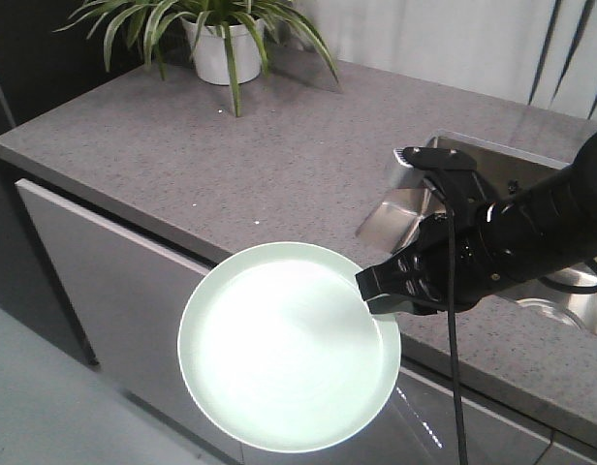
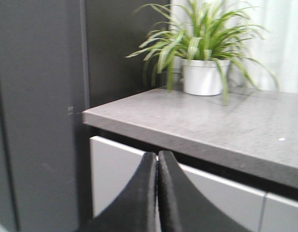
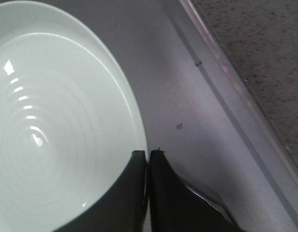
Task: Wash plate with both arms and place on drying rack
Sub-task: 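Hold the plate with the right gripper while turning toward the sink, then carry the plate with the right gripper over the steel sink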
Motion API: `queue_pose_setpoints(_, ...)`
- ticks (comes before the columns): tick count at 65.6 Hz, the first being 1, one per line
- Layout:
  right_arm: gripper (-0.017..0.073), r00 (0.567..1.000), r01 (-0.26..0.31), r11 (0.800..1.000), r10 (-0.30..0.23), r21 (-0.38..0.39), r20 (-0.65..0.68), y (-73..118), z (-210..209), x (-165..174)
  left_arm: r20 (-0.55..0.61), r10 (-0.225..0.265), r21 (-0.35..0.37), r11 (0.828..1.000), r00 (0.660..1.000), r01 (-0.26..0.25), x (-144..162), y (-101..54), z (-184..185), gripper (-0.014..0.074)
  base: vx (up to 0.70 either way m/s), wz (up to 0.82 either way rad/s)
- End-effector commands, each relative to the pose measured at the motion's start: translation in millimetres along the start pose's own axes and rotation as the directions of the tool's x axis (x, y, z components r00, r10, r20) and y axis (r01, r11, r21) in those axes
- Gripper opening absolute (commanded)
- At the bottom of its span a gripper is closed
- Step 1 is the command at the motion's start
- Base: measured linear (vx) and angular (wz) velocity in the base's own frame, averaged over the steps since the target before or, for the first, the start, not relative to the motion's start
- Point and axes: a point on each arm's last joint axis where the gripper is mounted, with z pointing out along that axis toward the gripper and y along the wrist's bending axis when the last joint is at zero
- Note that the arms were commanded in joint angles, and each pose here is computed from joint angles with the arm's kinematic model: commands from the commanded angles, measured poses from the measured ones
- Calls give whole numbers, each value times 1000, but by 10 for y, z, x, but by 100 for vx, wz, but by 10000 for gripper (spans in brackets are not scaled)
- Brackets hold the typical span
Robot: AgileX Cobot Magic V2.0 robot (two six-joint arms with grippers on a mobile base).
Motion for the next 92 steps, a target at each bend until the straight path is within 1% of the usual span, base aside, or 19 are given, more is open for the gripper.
queue_pose_setpoints(1, -1, 996, 11, 1000, -9, -19, 89, 81, -159, -77, 114, -15, 3, 1000, 993, 14, -173, -5, -27, -6, 10, -37)
queue_pose_setpoints(52, -1, 996, 11, 1000, -9, -19, 90, 81, -160, -78, 114, -15, 3, 1000, 993, 14, -173, -5, -27, -6, 10, -35)
queue_pose_setpoints(92, -1, 996, 11, 1000, -9, -18, 91, 81, -160, -79, 114, -15, 3, 1000, 993, 14, -173, -5, -27, -6, 7, -19)
